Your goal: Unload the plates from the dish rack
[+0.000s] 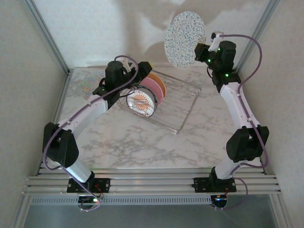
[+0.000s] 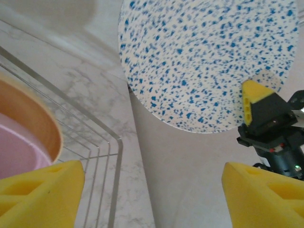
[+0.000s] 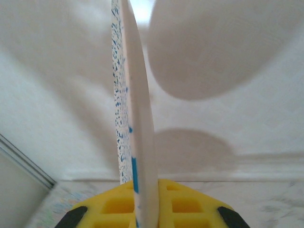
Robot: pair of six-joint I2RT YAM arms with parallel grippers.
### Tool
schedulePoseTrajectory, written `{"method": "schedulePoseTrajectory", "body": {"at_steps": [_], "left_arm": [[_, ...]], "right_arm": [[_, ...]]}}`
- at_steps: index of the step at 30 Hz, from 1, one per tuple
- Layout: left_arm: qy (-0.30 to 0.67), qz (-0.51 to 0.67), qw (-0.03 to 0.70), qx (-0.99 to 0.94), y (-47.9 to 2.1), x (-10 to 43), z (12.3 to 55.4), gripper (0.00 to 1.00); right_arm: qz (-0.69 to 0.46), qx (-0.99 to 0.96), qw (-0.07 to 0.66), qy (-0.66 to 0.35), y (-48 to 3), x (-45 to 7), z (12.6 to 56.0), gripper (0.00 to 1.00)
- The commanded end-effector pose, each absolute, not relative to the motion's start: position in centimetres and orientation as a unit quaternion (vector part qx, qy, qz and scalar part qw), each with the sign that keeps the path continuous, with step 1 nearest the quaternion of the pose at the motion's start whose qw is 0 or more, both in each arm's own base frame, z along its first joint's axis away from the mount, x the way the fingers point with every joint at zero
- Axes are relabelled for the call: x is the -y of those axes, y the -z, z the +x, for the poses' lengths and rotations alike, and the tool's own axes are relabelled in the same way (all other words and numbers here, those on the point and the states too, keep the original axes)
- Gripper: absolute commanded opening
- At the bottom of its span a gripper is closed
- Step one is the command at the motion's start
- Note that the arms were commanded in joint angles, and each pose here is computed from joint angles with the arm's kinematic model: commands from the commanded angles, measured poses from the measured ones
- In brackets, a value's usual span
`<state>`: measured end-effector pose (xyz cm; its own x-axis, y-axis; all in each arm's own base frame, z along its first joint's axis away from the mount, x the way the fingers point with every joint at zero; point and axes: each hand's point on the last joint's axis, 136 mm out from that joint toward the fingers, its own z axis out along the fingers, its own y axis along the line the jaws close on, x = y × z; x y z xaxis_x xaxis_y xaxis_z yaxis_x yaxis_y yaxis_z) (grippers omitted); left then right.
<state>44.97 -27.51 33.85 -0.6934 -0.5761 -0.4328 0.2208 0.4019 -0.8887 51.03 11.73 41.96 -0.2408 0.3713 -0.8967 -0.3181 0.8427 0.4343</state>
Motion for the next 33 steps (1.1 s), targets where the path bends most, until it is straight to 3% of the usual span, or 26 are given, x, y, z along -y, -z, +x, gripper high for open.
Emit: {"method": "schedulePoseTrajectory", "body": {"at_steps": [1, 6, 17, 20, 24, 28, 33], "left_arm": [[0.588, -0.117, 0.348, -0.721, -36.0, 29.5, 45.2, 0.77], [0.623, -0.127, 0.321, -0.702, -36.4, 30.8, 46.4, 0.77], [0.632, -0.141, 0.295, -0.703, -34.9, 32.1, 47.8, 0.68], [0.633, -0.144, 0.291, -0.703, -34.7, 32.3, 48.1, 0.59], [0.641, -0.14, 0.297, -0.694, -35.4, 32.3, 48.1, 0.39], [0.639, -0.147, 0.296, -0.695, -35.1, 32.1, 48.1, 0.33], [0.644, -0.151, 0.294, -0.69, -35.3, 32.1, 48.0, 0.13]], "right_arm": [[0.103, -0.701, 0.588, -0.391, -45.8, -12.2, 49.3, 0.0], [0.156, -0.708, 0.492, -0.481, -44.5, -14.2, 49.0, 0.0], [0.168, -0.715, 0.414, -0.538, -42.3, -17.3, 48.2, 0.0], [0.17, -0.717, 0.404, -0.542, -41.9, -17.7, 48.1, 0.0], [0.167, -0.721, 0.395, -0.544, -41.5, -18.3, 47.9, 0.0], [0.163, -0.728, 0.38, -0.547, -41.0, -19.0, 47.7, 0.0], [0.156, -0.738, 0.371, -0.542, -40.6, -19.6, 47.1, 0.0]]}}
